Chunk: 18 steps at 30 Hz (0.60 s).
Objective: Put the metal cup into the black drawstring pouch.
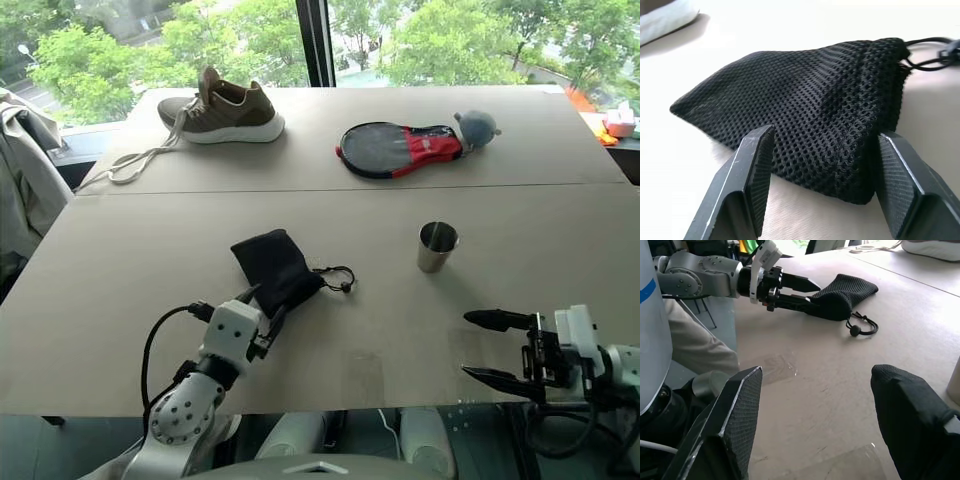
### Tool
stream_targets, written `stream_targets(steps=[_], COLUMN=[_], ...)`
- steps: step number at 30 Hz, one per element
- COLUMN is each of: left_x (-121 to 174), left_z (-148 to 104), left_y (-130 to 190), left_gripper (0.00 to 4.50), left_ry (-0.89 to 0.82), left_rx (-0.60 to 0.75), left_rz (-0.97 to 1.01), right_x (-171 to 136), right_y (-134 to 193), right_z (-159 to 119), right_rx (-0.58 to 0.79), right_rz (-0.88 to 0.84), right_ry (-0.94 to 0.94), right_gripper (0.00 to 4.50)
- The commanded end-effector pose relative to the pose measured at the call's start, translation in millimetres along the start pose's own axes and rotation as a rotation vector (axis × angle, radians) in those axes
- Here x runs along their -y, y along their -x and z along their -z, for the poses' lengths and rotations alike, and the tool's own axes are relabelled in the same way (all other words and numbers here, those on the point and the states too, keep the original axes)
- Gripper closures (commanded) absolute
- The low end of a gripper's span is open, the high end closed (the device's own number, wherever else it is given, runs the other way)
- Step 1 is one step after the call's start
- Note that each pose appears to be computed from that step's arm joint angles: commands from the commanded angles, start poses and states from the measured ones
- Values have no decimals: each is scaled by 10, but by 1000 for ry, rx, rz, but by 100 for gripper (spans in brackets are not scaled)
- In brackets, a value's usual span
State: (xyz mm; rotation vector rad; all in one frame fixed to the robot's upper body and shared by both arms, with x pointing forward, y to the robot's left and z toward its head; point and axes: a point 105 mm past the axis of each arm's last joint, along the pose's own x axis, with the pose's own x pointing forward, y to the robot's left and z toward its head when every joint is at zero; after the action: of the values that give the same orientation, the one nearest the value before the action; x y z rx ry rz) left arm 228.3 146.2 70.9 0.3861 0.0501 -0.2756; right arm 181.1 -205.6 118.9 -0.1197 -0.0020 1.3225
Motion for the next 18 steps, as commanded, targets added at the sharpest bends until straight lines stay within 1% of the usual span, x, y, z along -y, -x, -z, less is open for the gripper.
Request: stream_targets(steps=[1, 2, 6, 7, 10, 12, 14, 15, 17, 18], left_x=[-86, -90, -150, -164, -186, -192, -186, -193, -247, -276], left_z=[-38, -30, -6, -3, 0, -19, -51, -73, -120, -142], left_y=[12, 14, 10, 5, -9, -22, -41, -57, -96, -116], left_gripper=[217, 233, 427, 446, 446, 446, 446, 446, 446, 446], left_ry=[-26, -27, -41, -44, -47, -36, -22, -19, 6, 26], left_rx=[21, 19, 18, 18, 18, 29, 39, 45, 57, 61], left_rz=[-46, -47, -68, -74, -78, -69, -45, -39, -45, -50], right_x=[23, 26, 46, 51, 65, 132, 293, 424, 648, 716], right_y=[-12, -16, -27, -25, -34, -69, -129, -152, -193, -209], right_z=[-82, -83, -101, -101, -101, -135, -232, -293, -371, -400], right_rx=[10, 11, 20, 20, 21, 43, 100, 124, 110, 98], right_rz=[-16, -17, -11, -9, -2, 36, 137, 223, 353, 390], right_ry=[32, 33, 36, 36, 42, 61, 105, 131, 202, 238], right_gripper=[96, 96, 96, 96, 96, 96, 96, 96, 96, 96])
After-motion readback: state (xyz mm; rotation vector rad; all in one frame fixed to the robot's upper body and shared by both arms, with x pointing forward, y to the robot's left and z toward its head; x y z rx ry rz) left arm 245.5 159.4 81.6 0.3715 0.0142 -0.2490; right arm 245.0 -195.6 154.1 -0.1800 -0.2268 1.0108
